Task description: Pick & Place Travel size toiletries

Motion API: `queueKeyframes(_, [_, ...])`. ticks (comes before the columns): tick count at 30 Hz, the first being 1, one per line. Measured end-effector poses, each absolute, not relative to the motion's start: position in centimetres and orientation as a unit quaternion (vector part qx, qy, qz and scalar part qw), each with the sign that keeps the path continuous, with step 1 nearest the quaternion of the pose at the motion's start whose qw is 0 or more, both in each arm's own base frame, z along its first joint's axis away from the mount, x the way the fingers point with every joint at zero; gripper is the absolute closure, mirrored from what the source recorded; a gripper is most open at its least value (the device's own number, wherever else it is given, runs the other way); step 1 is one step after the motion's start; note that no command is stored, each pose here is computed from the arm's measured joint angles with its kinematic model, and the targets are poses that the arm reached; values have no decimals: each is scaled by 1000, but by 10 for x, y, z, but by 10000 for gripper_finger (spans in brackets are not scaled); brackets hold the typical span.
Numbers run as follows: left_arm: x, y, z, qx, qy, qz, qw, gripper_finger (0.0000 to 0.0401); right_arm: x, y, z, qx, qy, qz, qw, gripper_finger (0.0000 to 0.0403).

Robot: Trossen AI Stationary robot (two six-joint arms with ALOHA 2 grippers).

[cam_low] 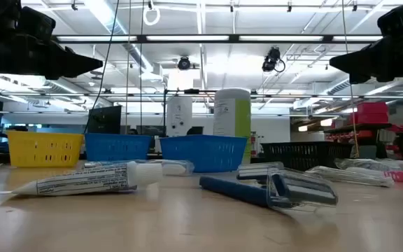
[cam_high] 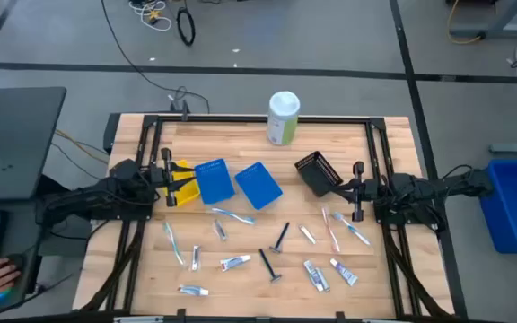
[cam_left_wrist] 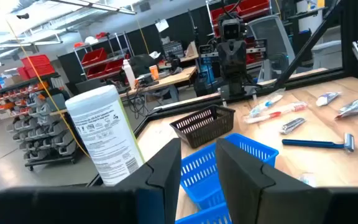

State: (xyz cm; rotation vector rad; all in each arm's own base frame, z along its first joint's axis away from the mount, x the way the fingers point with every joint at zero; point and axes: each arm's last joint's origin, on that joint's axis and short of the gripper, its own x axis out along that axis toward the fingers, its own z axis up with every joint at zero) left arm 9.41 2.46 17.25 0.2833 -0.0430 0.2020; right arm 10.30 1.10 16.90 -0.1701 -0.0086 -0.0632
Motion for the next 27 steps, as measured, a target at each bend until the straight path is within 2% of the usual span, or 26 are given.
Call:
queueKeyframes(22, [94,25,173,160,-21,101,982,293,103,11,169,-85,-5,-33,996,390])
queueKeyframes(27, [94,22,175,60,-43,64,995,294,103,11,171,-47,-17,-28,998,390])
